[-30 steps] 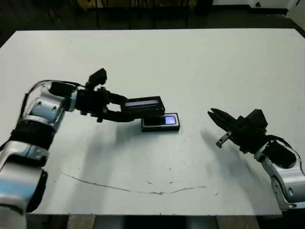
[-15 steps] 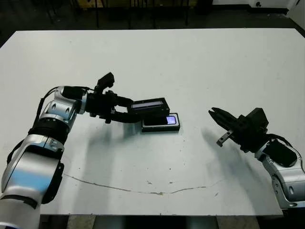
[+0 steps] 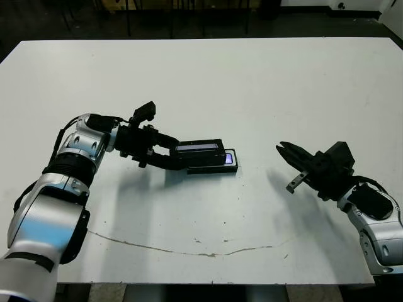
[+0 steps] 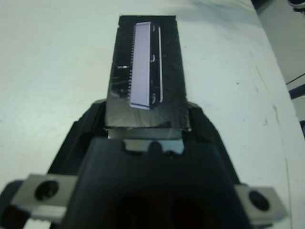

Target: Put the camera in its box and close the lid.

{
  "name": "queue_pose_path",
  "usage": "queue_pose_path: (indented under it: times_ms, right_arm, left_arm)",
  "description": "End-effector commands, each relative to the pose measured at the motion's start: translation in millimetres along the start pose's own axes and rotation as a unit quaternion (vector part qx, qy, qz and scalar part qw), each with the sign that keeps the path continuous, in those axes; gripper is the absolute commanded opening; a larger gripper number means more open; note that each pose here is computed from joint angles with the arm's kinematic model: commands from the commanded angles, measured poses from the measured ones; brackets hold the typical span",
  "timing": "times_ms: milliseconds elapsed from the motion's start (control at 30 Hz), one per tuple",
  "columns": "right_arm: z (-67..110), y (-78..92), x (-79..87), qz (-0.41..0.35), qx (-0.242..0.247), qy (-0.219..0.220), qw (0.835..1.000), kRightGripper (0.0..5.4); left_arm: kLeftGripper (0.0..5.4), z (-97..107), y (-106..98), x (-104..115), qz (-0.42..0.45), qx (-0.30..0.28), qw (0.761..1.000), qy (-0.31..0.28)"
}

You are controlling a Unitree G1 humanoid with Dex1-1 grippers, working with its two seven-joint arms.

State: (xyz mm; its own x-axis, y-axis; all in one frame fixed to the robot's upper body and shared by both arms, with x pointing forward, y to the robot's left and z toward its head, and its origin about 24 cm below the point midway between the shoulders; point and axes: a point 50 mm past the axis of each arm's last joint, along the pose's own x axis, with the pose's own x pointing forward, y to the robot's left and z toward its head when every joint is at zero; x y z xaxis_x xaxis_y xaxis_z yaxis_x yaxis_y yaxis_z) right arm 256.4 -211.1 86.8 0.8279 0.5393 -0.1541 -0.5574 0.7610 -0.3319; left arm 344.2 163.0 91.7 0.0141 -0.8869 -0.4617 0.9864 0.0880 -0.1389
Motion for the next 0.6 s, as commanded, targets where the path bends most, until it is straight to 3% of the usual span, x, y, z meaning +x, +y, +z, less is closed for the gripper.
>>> queue_pose_path:
  times_ms: [33,600]
  right_arm:
    - [-6.6,0.6,-2.5,0.001,0.010,0.009,1.000,0.00]
    - [-10.3,0.9,-5.3,-0.004,0.006,0.005,1.000,0.00]
  left_arm:
    - [2.71,-7.3,-1.9,3.6,-0.012,-0.023,0.999,0.030]
    - [2.71,-26.3,-9.2,45.1,0.000,0.025,0.990,0.136]
